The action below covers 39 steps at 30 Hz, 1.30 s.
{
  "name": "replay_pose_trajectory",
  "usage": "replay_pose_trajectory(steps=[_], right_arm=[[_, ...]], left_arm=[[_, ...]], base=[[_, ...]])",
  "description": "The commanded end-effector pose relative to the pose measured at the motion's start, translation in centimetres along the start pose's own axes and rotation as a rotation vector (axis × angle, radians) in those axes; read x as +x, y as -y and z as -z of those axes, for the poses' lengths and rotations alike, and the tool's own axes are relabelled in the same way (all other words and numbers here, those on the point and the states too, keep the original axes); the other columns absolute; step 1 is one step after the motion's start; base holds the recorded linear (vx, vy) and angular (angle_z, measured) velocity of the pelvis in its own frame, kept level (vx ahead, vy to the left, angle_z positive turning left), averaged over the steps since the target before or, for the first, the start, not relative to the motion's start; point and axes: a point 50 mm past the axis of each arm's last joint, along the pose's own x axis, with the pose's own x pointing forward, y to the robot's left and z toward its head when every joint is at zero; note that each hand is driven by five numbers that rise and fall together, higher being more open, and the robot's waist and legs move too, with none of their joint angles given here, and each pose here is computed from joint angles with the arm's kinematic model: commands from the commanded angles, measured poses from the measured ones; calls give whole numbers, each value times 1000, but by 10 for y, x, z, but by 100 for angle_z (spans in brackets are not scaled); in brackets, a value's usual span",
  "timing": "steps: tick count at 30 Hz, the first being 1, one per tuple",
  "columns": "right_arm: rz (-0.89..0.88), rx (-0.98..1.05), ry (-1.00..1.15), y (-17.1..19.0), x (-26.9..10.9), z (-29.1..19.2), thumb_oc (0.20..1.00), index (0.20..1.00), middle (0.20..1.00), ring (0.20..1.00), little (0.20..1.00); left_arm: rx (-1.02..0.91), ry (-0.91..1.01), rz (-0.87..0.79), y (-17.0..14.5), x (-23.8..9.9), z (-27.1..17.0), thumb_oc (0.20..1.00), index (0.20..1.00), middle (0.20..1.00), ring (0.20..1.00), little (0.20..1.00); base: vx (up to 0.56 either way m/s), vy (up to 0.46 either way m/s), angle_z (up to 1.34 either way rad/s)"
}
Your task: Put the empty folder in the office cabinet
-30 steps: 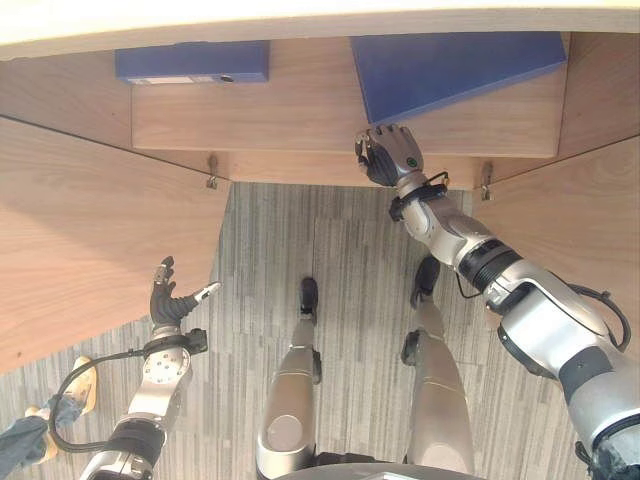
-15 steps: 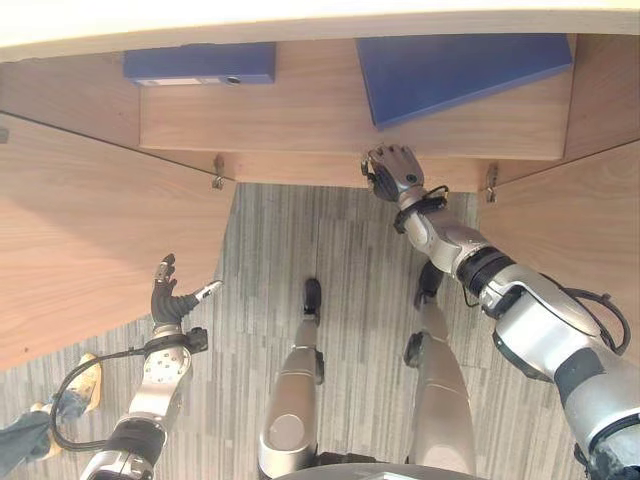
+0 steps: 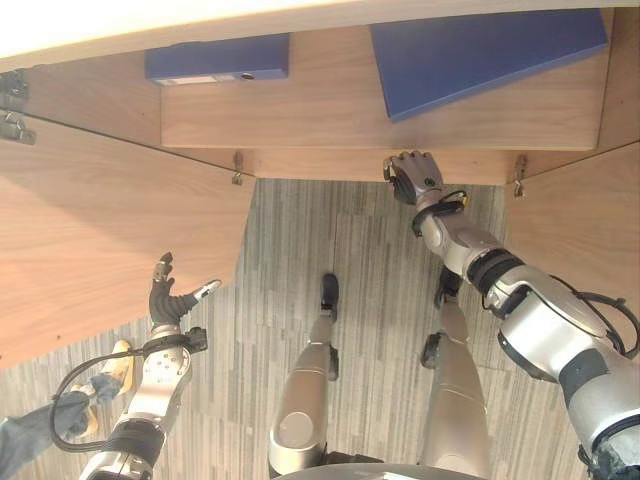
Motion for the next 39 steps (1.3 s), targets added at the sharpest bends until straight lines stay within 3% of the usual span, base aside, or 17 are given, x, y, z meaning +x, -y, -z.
replay_pose_trajectory(steps=[1, 7, 31, 39], right_arm=[[99, -90, 48, 31, 17, -15, 200, 200, 200, 200, 200], [158, -157, 38, 56, 25, -13, 200, 200, 200, 200, 200], [224, -206, 40, 82, 35, -25, 200, 200, 200, 200, 200], [316, -298, 62, 123, 41, -29, 200, 200, 200, 200, 200]], left_arm=[[60, 61, 15, -14, 2, -12, 1000, 1000, 1000, 1000, 1000], [64, 61, 26, -17, 3, -14, 1000, 1000, 1000, 1000, 1000], [78, 65, 52, -14, 5, -18, 1000, 1000, 1000, 1000, 1000], [88, 62, 22, -24, 5, -18, 1000, 1000, 1000, 1000, 1000]], base=[[54, -15, -2], [80, -43, -1], [31, -36, 1], [18, 11, 2]])
